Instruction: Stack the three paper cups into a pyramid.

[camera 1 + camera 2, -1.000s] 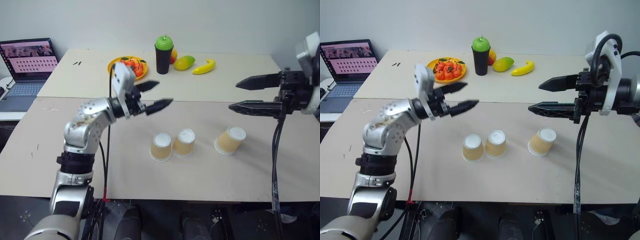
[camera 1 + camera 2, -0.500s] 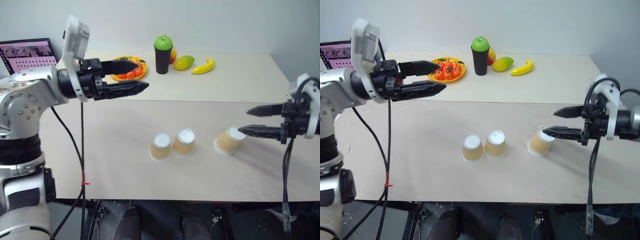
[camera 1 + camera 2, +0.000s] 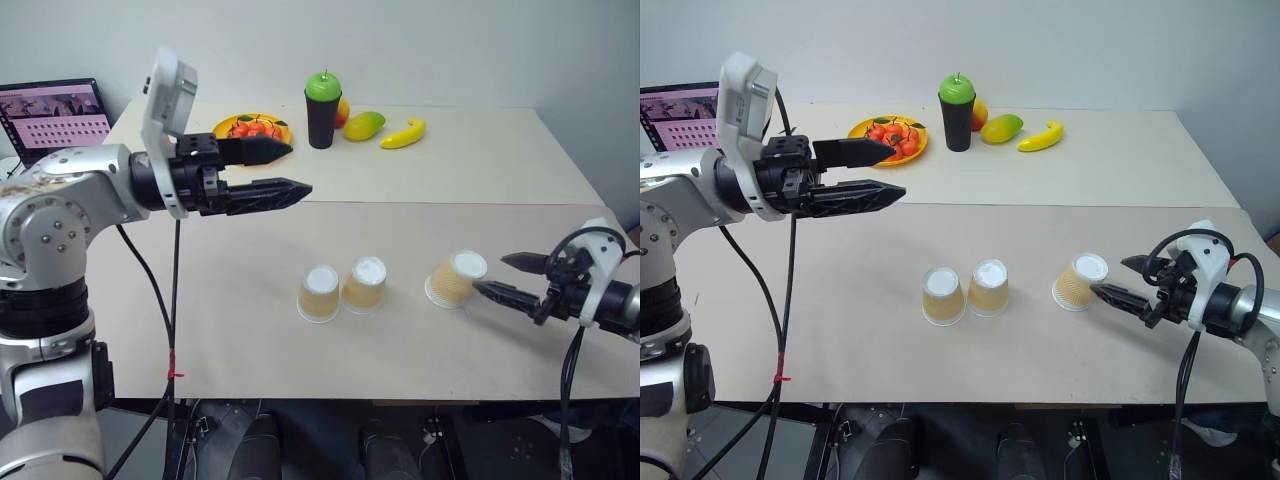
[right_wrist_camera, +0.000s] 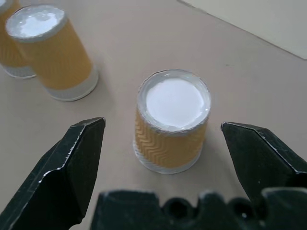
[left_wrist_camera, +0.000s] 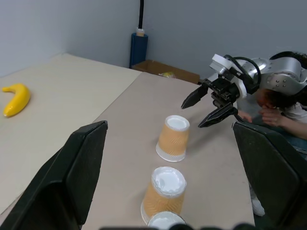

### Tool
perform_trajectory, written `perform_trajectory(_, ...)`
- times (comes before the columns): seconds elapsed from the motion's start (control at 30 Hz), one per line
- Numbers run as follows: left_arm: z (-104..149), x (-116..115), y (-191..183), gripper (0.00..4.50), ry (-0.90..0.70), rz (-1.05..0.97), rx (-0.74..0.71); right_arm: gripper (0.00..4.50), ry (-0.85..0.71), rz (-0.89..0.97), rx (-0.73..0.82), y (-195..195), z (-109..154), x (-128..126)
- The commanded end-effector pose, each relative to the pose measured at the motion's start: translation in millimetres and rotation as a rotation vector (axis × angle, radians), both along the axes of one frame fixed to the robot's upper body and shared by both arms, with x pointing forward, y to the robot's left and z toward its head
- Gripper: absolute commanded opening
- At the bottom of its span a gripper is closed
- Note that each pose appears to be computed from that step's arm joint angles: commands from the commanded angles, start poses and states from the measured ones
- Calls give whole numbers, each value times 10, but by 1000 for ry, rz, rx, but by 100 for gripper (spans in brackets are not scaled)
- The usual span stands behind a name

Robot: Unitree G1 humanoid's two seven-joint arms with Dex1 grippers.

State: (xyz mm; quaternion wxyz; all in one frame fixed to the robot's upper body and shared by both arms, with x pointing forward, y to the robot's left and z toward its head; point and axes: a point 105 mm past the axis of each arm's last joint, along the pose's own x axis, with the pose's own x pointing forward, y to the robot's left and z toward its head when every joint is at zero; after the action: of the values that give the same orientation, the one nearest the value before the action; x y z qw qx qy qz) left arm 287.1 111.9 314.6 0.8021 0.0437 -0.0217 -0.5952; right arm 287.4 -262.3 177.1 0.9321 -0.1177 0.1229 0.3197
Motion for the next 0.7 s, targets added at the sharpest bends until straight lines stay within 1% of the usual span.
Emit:
perform_trajectory(0.03,107,-48,-58,444,-62,-6,-5,450,-79,-17,-19,-16,116,95)
perform_trajectory(0.4,66,-19,11,444,-70,55,1,450,-55,3,-7,90,-19,238)
perform_trajectory(0.7,59,41,67,444,-80,107,-16,450,-52,11,0,103,-3,281)
